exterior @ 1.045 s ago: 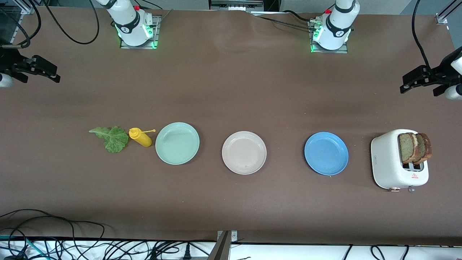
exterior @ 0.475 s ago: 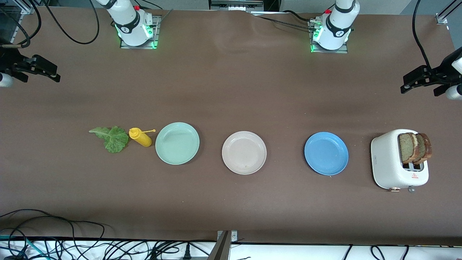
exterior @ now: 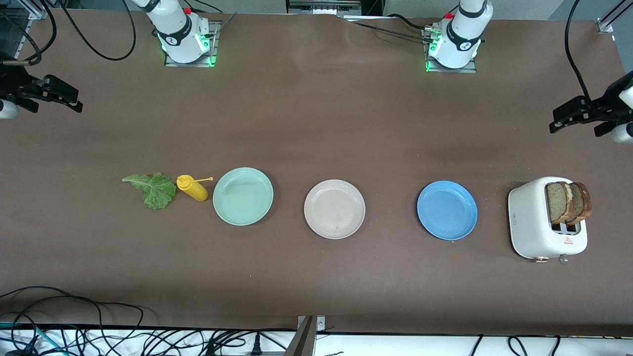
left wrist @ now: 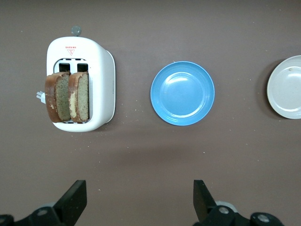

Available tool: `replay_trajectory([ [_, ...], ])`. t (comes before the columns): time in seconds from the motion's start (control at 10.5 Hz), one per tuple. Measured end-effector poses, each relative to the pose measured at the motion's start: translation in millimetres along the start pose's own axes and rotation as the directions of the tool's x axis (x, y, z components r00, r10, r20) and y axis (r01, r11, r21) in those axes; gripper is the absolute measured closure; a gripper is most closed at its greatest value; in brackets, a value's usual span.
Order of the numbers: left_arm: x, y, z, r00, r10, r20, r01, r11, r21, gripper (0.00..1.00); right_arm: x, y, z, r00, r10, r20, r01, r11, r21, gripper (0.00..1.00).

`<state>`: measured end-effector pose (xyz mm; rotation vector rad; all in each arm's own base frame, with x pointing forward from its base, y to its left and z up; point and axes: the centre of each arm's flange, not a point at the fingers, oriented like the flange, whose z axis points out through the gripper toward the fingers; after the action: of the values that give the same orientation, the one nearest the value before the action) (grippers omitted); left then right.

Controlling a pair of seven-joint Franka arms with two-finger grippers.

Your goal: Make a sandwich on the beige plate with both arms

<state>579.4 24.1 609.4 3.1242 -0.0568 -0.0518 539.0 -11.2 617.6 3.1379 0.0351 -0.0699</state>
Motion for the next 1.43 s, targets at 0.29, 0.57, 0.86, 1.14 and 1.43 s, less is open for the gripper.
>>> replay_trajectory([
  [0.29, 25, -31, 36, 1.0, -0.022, 0.002, 0.022, 1.0, 0.0, 0.0, 0, 0, 0, 1.0, 0.0, 0.0, 0.0, 1.0, 0.0, 0.0],
  [0.57, 46, -64, 75, 0.999, -0.047, 0.002, 0.047, 0.999, 0.001, 0.0, 0, 0, -1, 1.0, 0.0, -0.001, 0.0, 1.0, 0.0, 0.0],
  [0.86, 65, -81, 117, 0.999, -0.053, 0.015, 0.053, 0.999, 0.0, 0.0, 0, 0, -1, 1.0, 0.0, -0.001, 0.0, 1.0, 0.0, 0.0],
  [1.14, 79, -98, 153, 0.999, -0.011, 0.03, 0.011, 1.0, 0.004, 0.0, -1, 0, -1, 1.0, 0.0, -0.001, 0.0, 1.0, 0.0, 0.0],
  [1.43, 89, -103, 168, 0.999, 0.018, 0.033, -0.018, 1.0, 0.003, 0.0, -1, 0, -1, 1.0, 0.0, -0.001, 0.0, 1.0, 0.0, 0.0],
])
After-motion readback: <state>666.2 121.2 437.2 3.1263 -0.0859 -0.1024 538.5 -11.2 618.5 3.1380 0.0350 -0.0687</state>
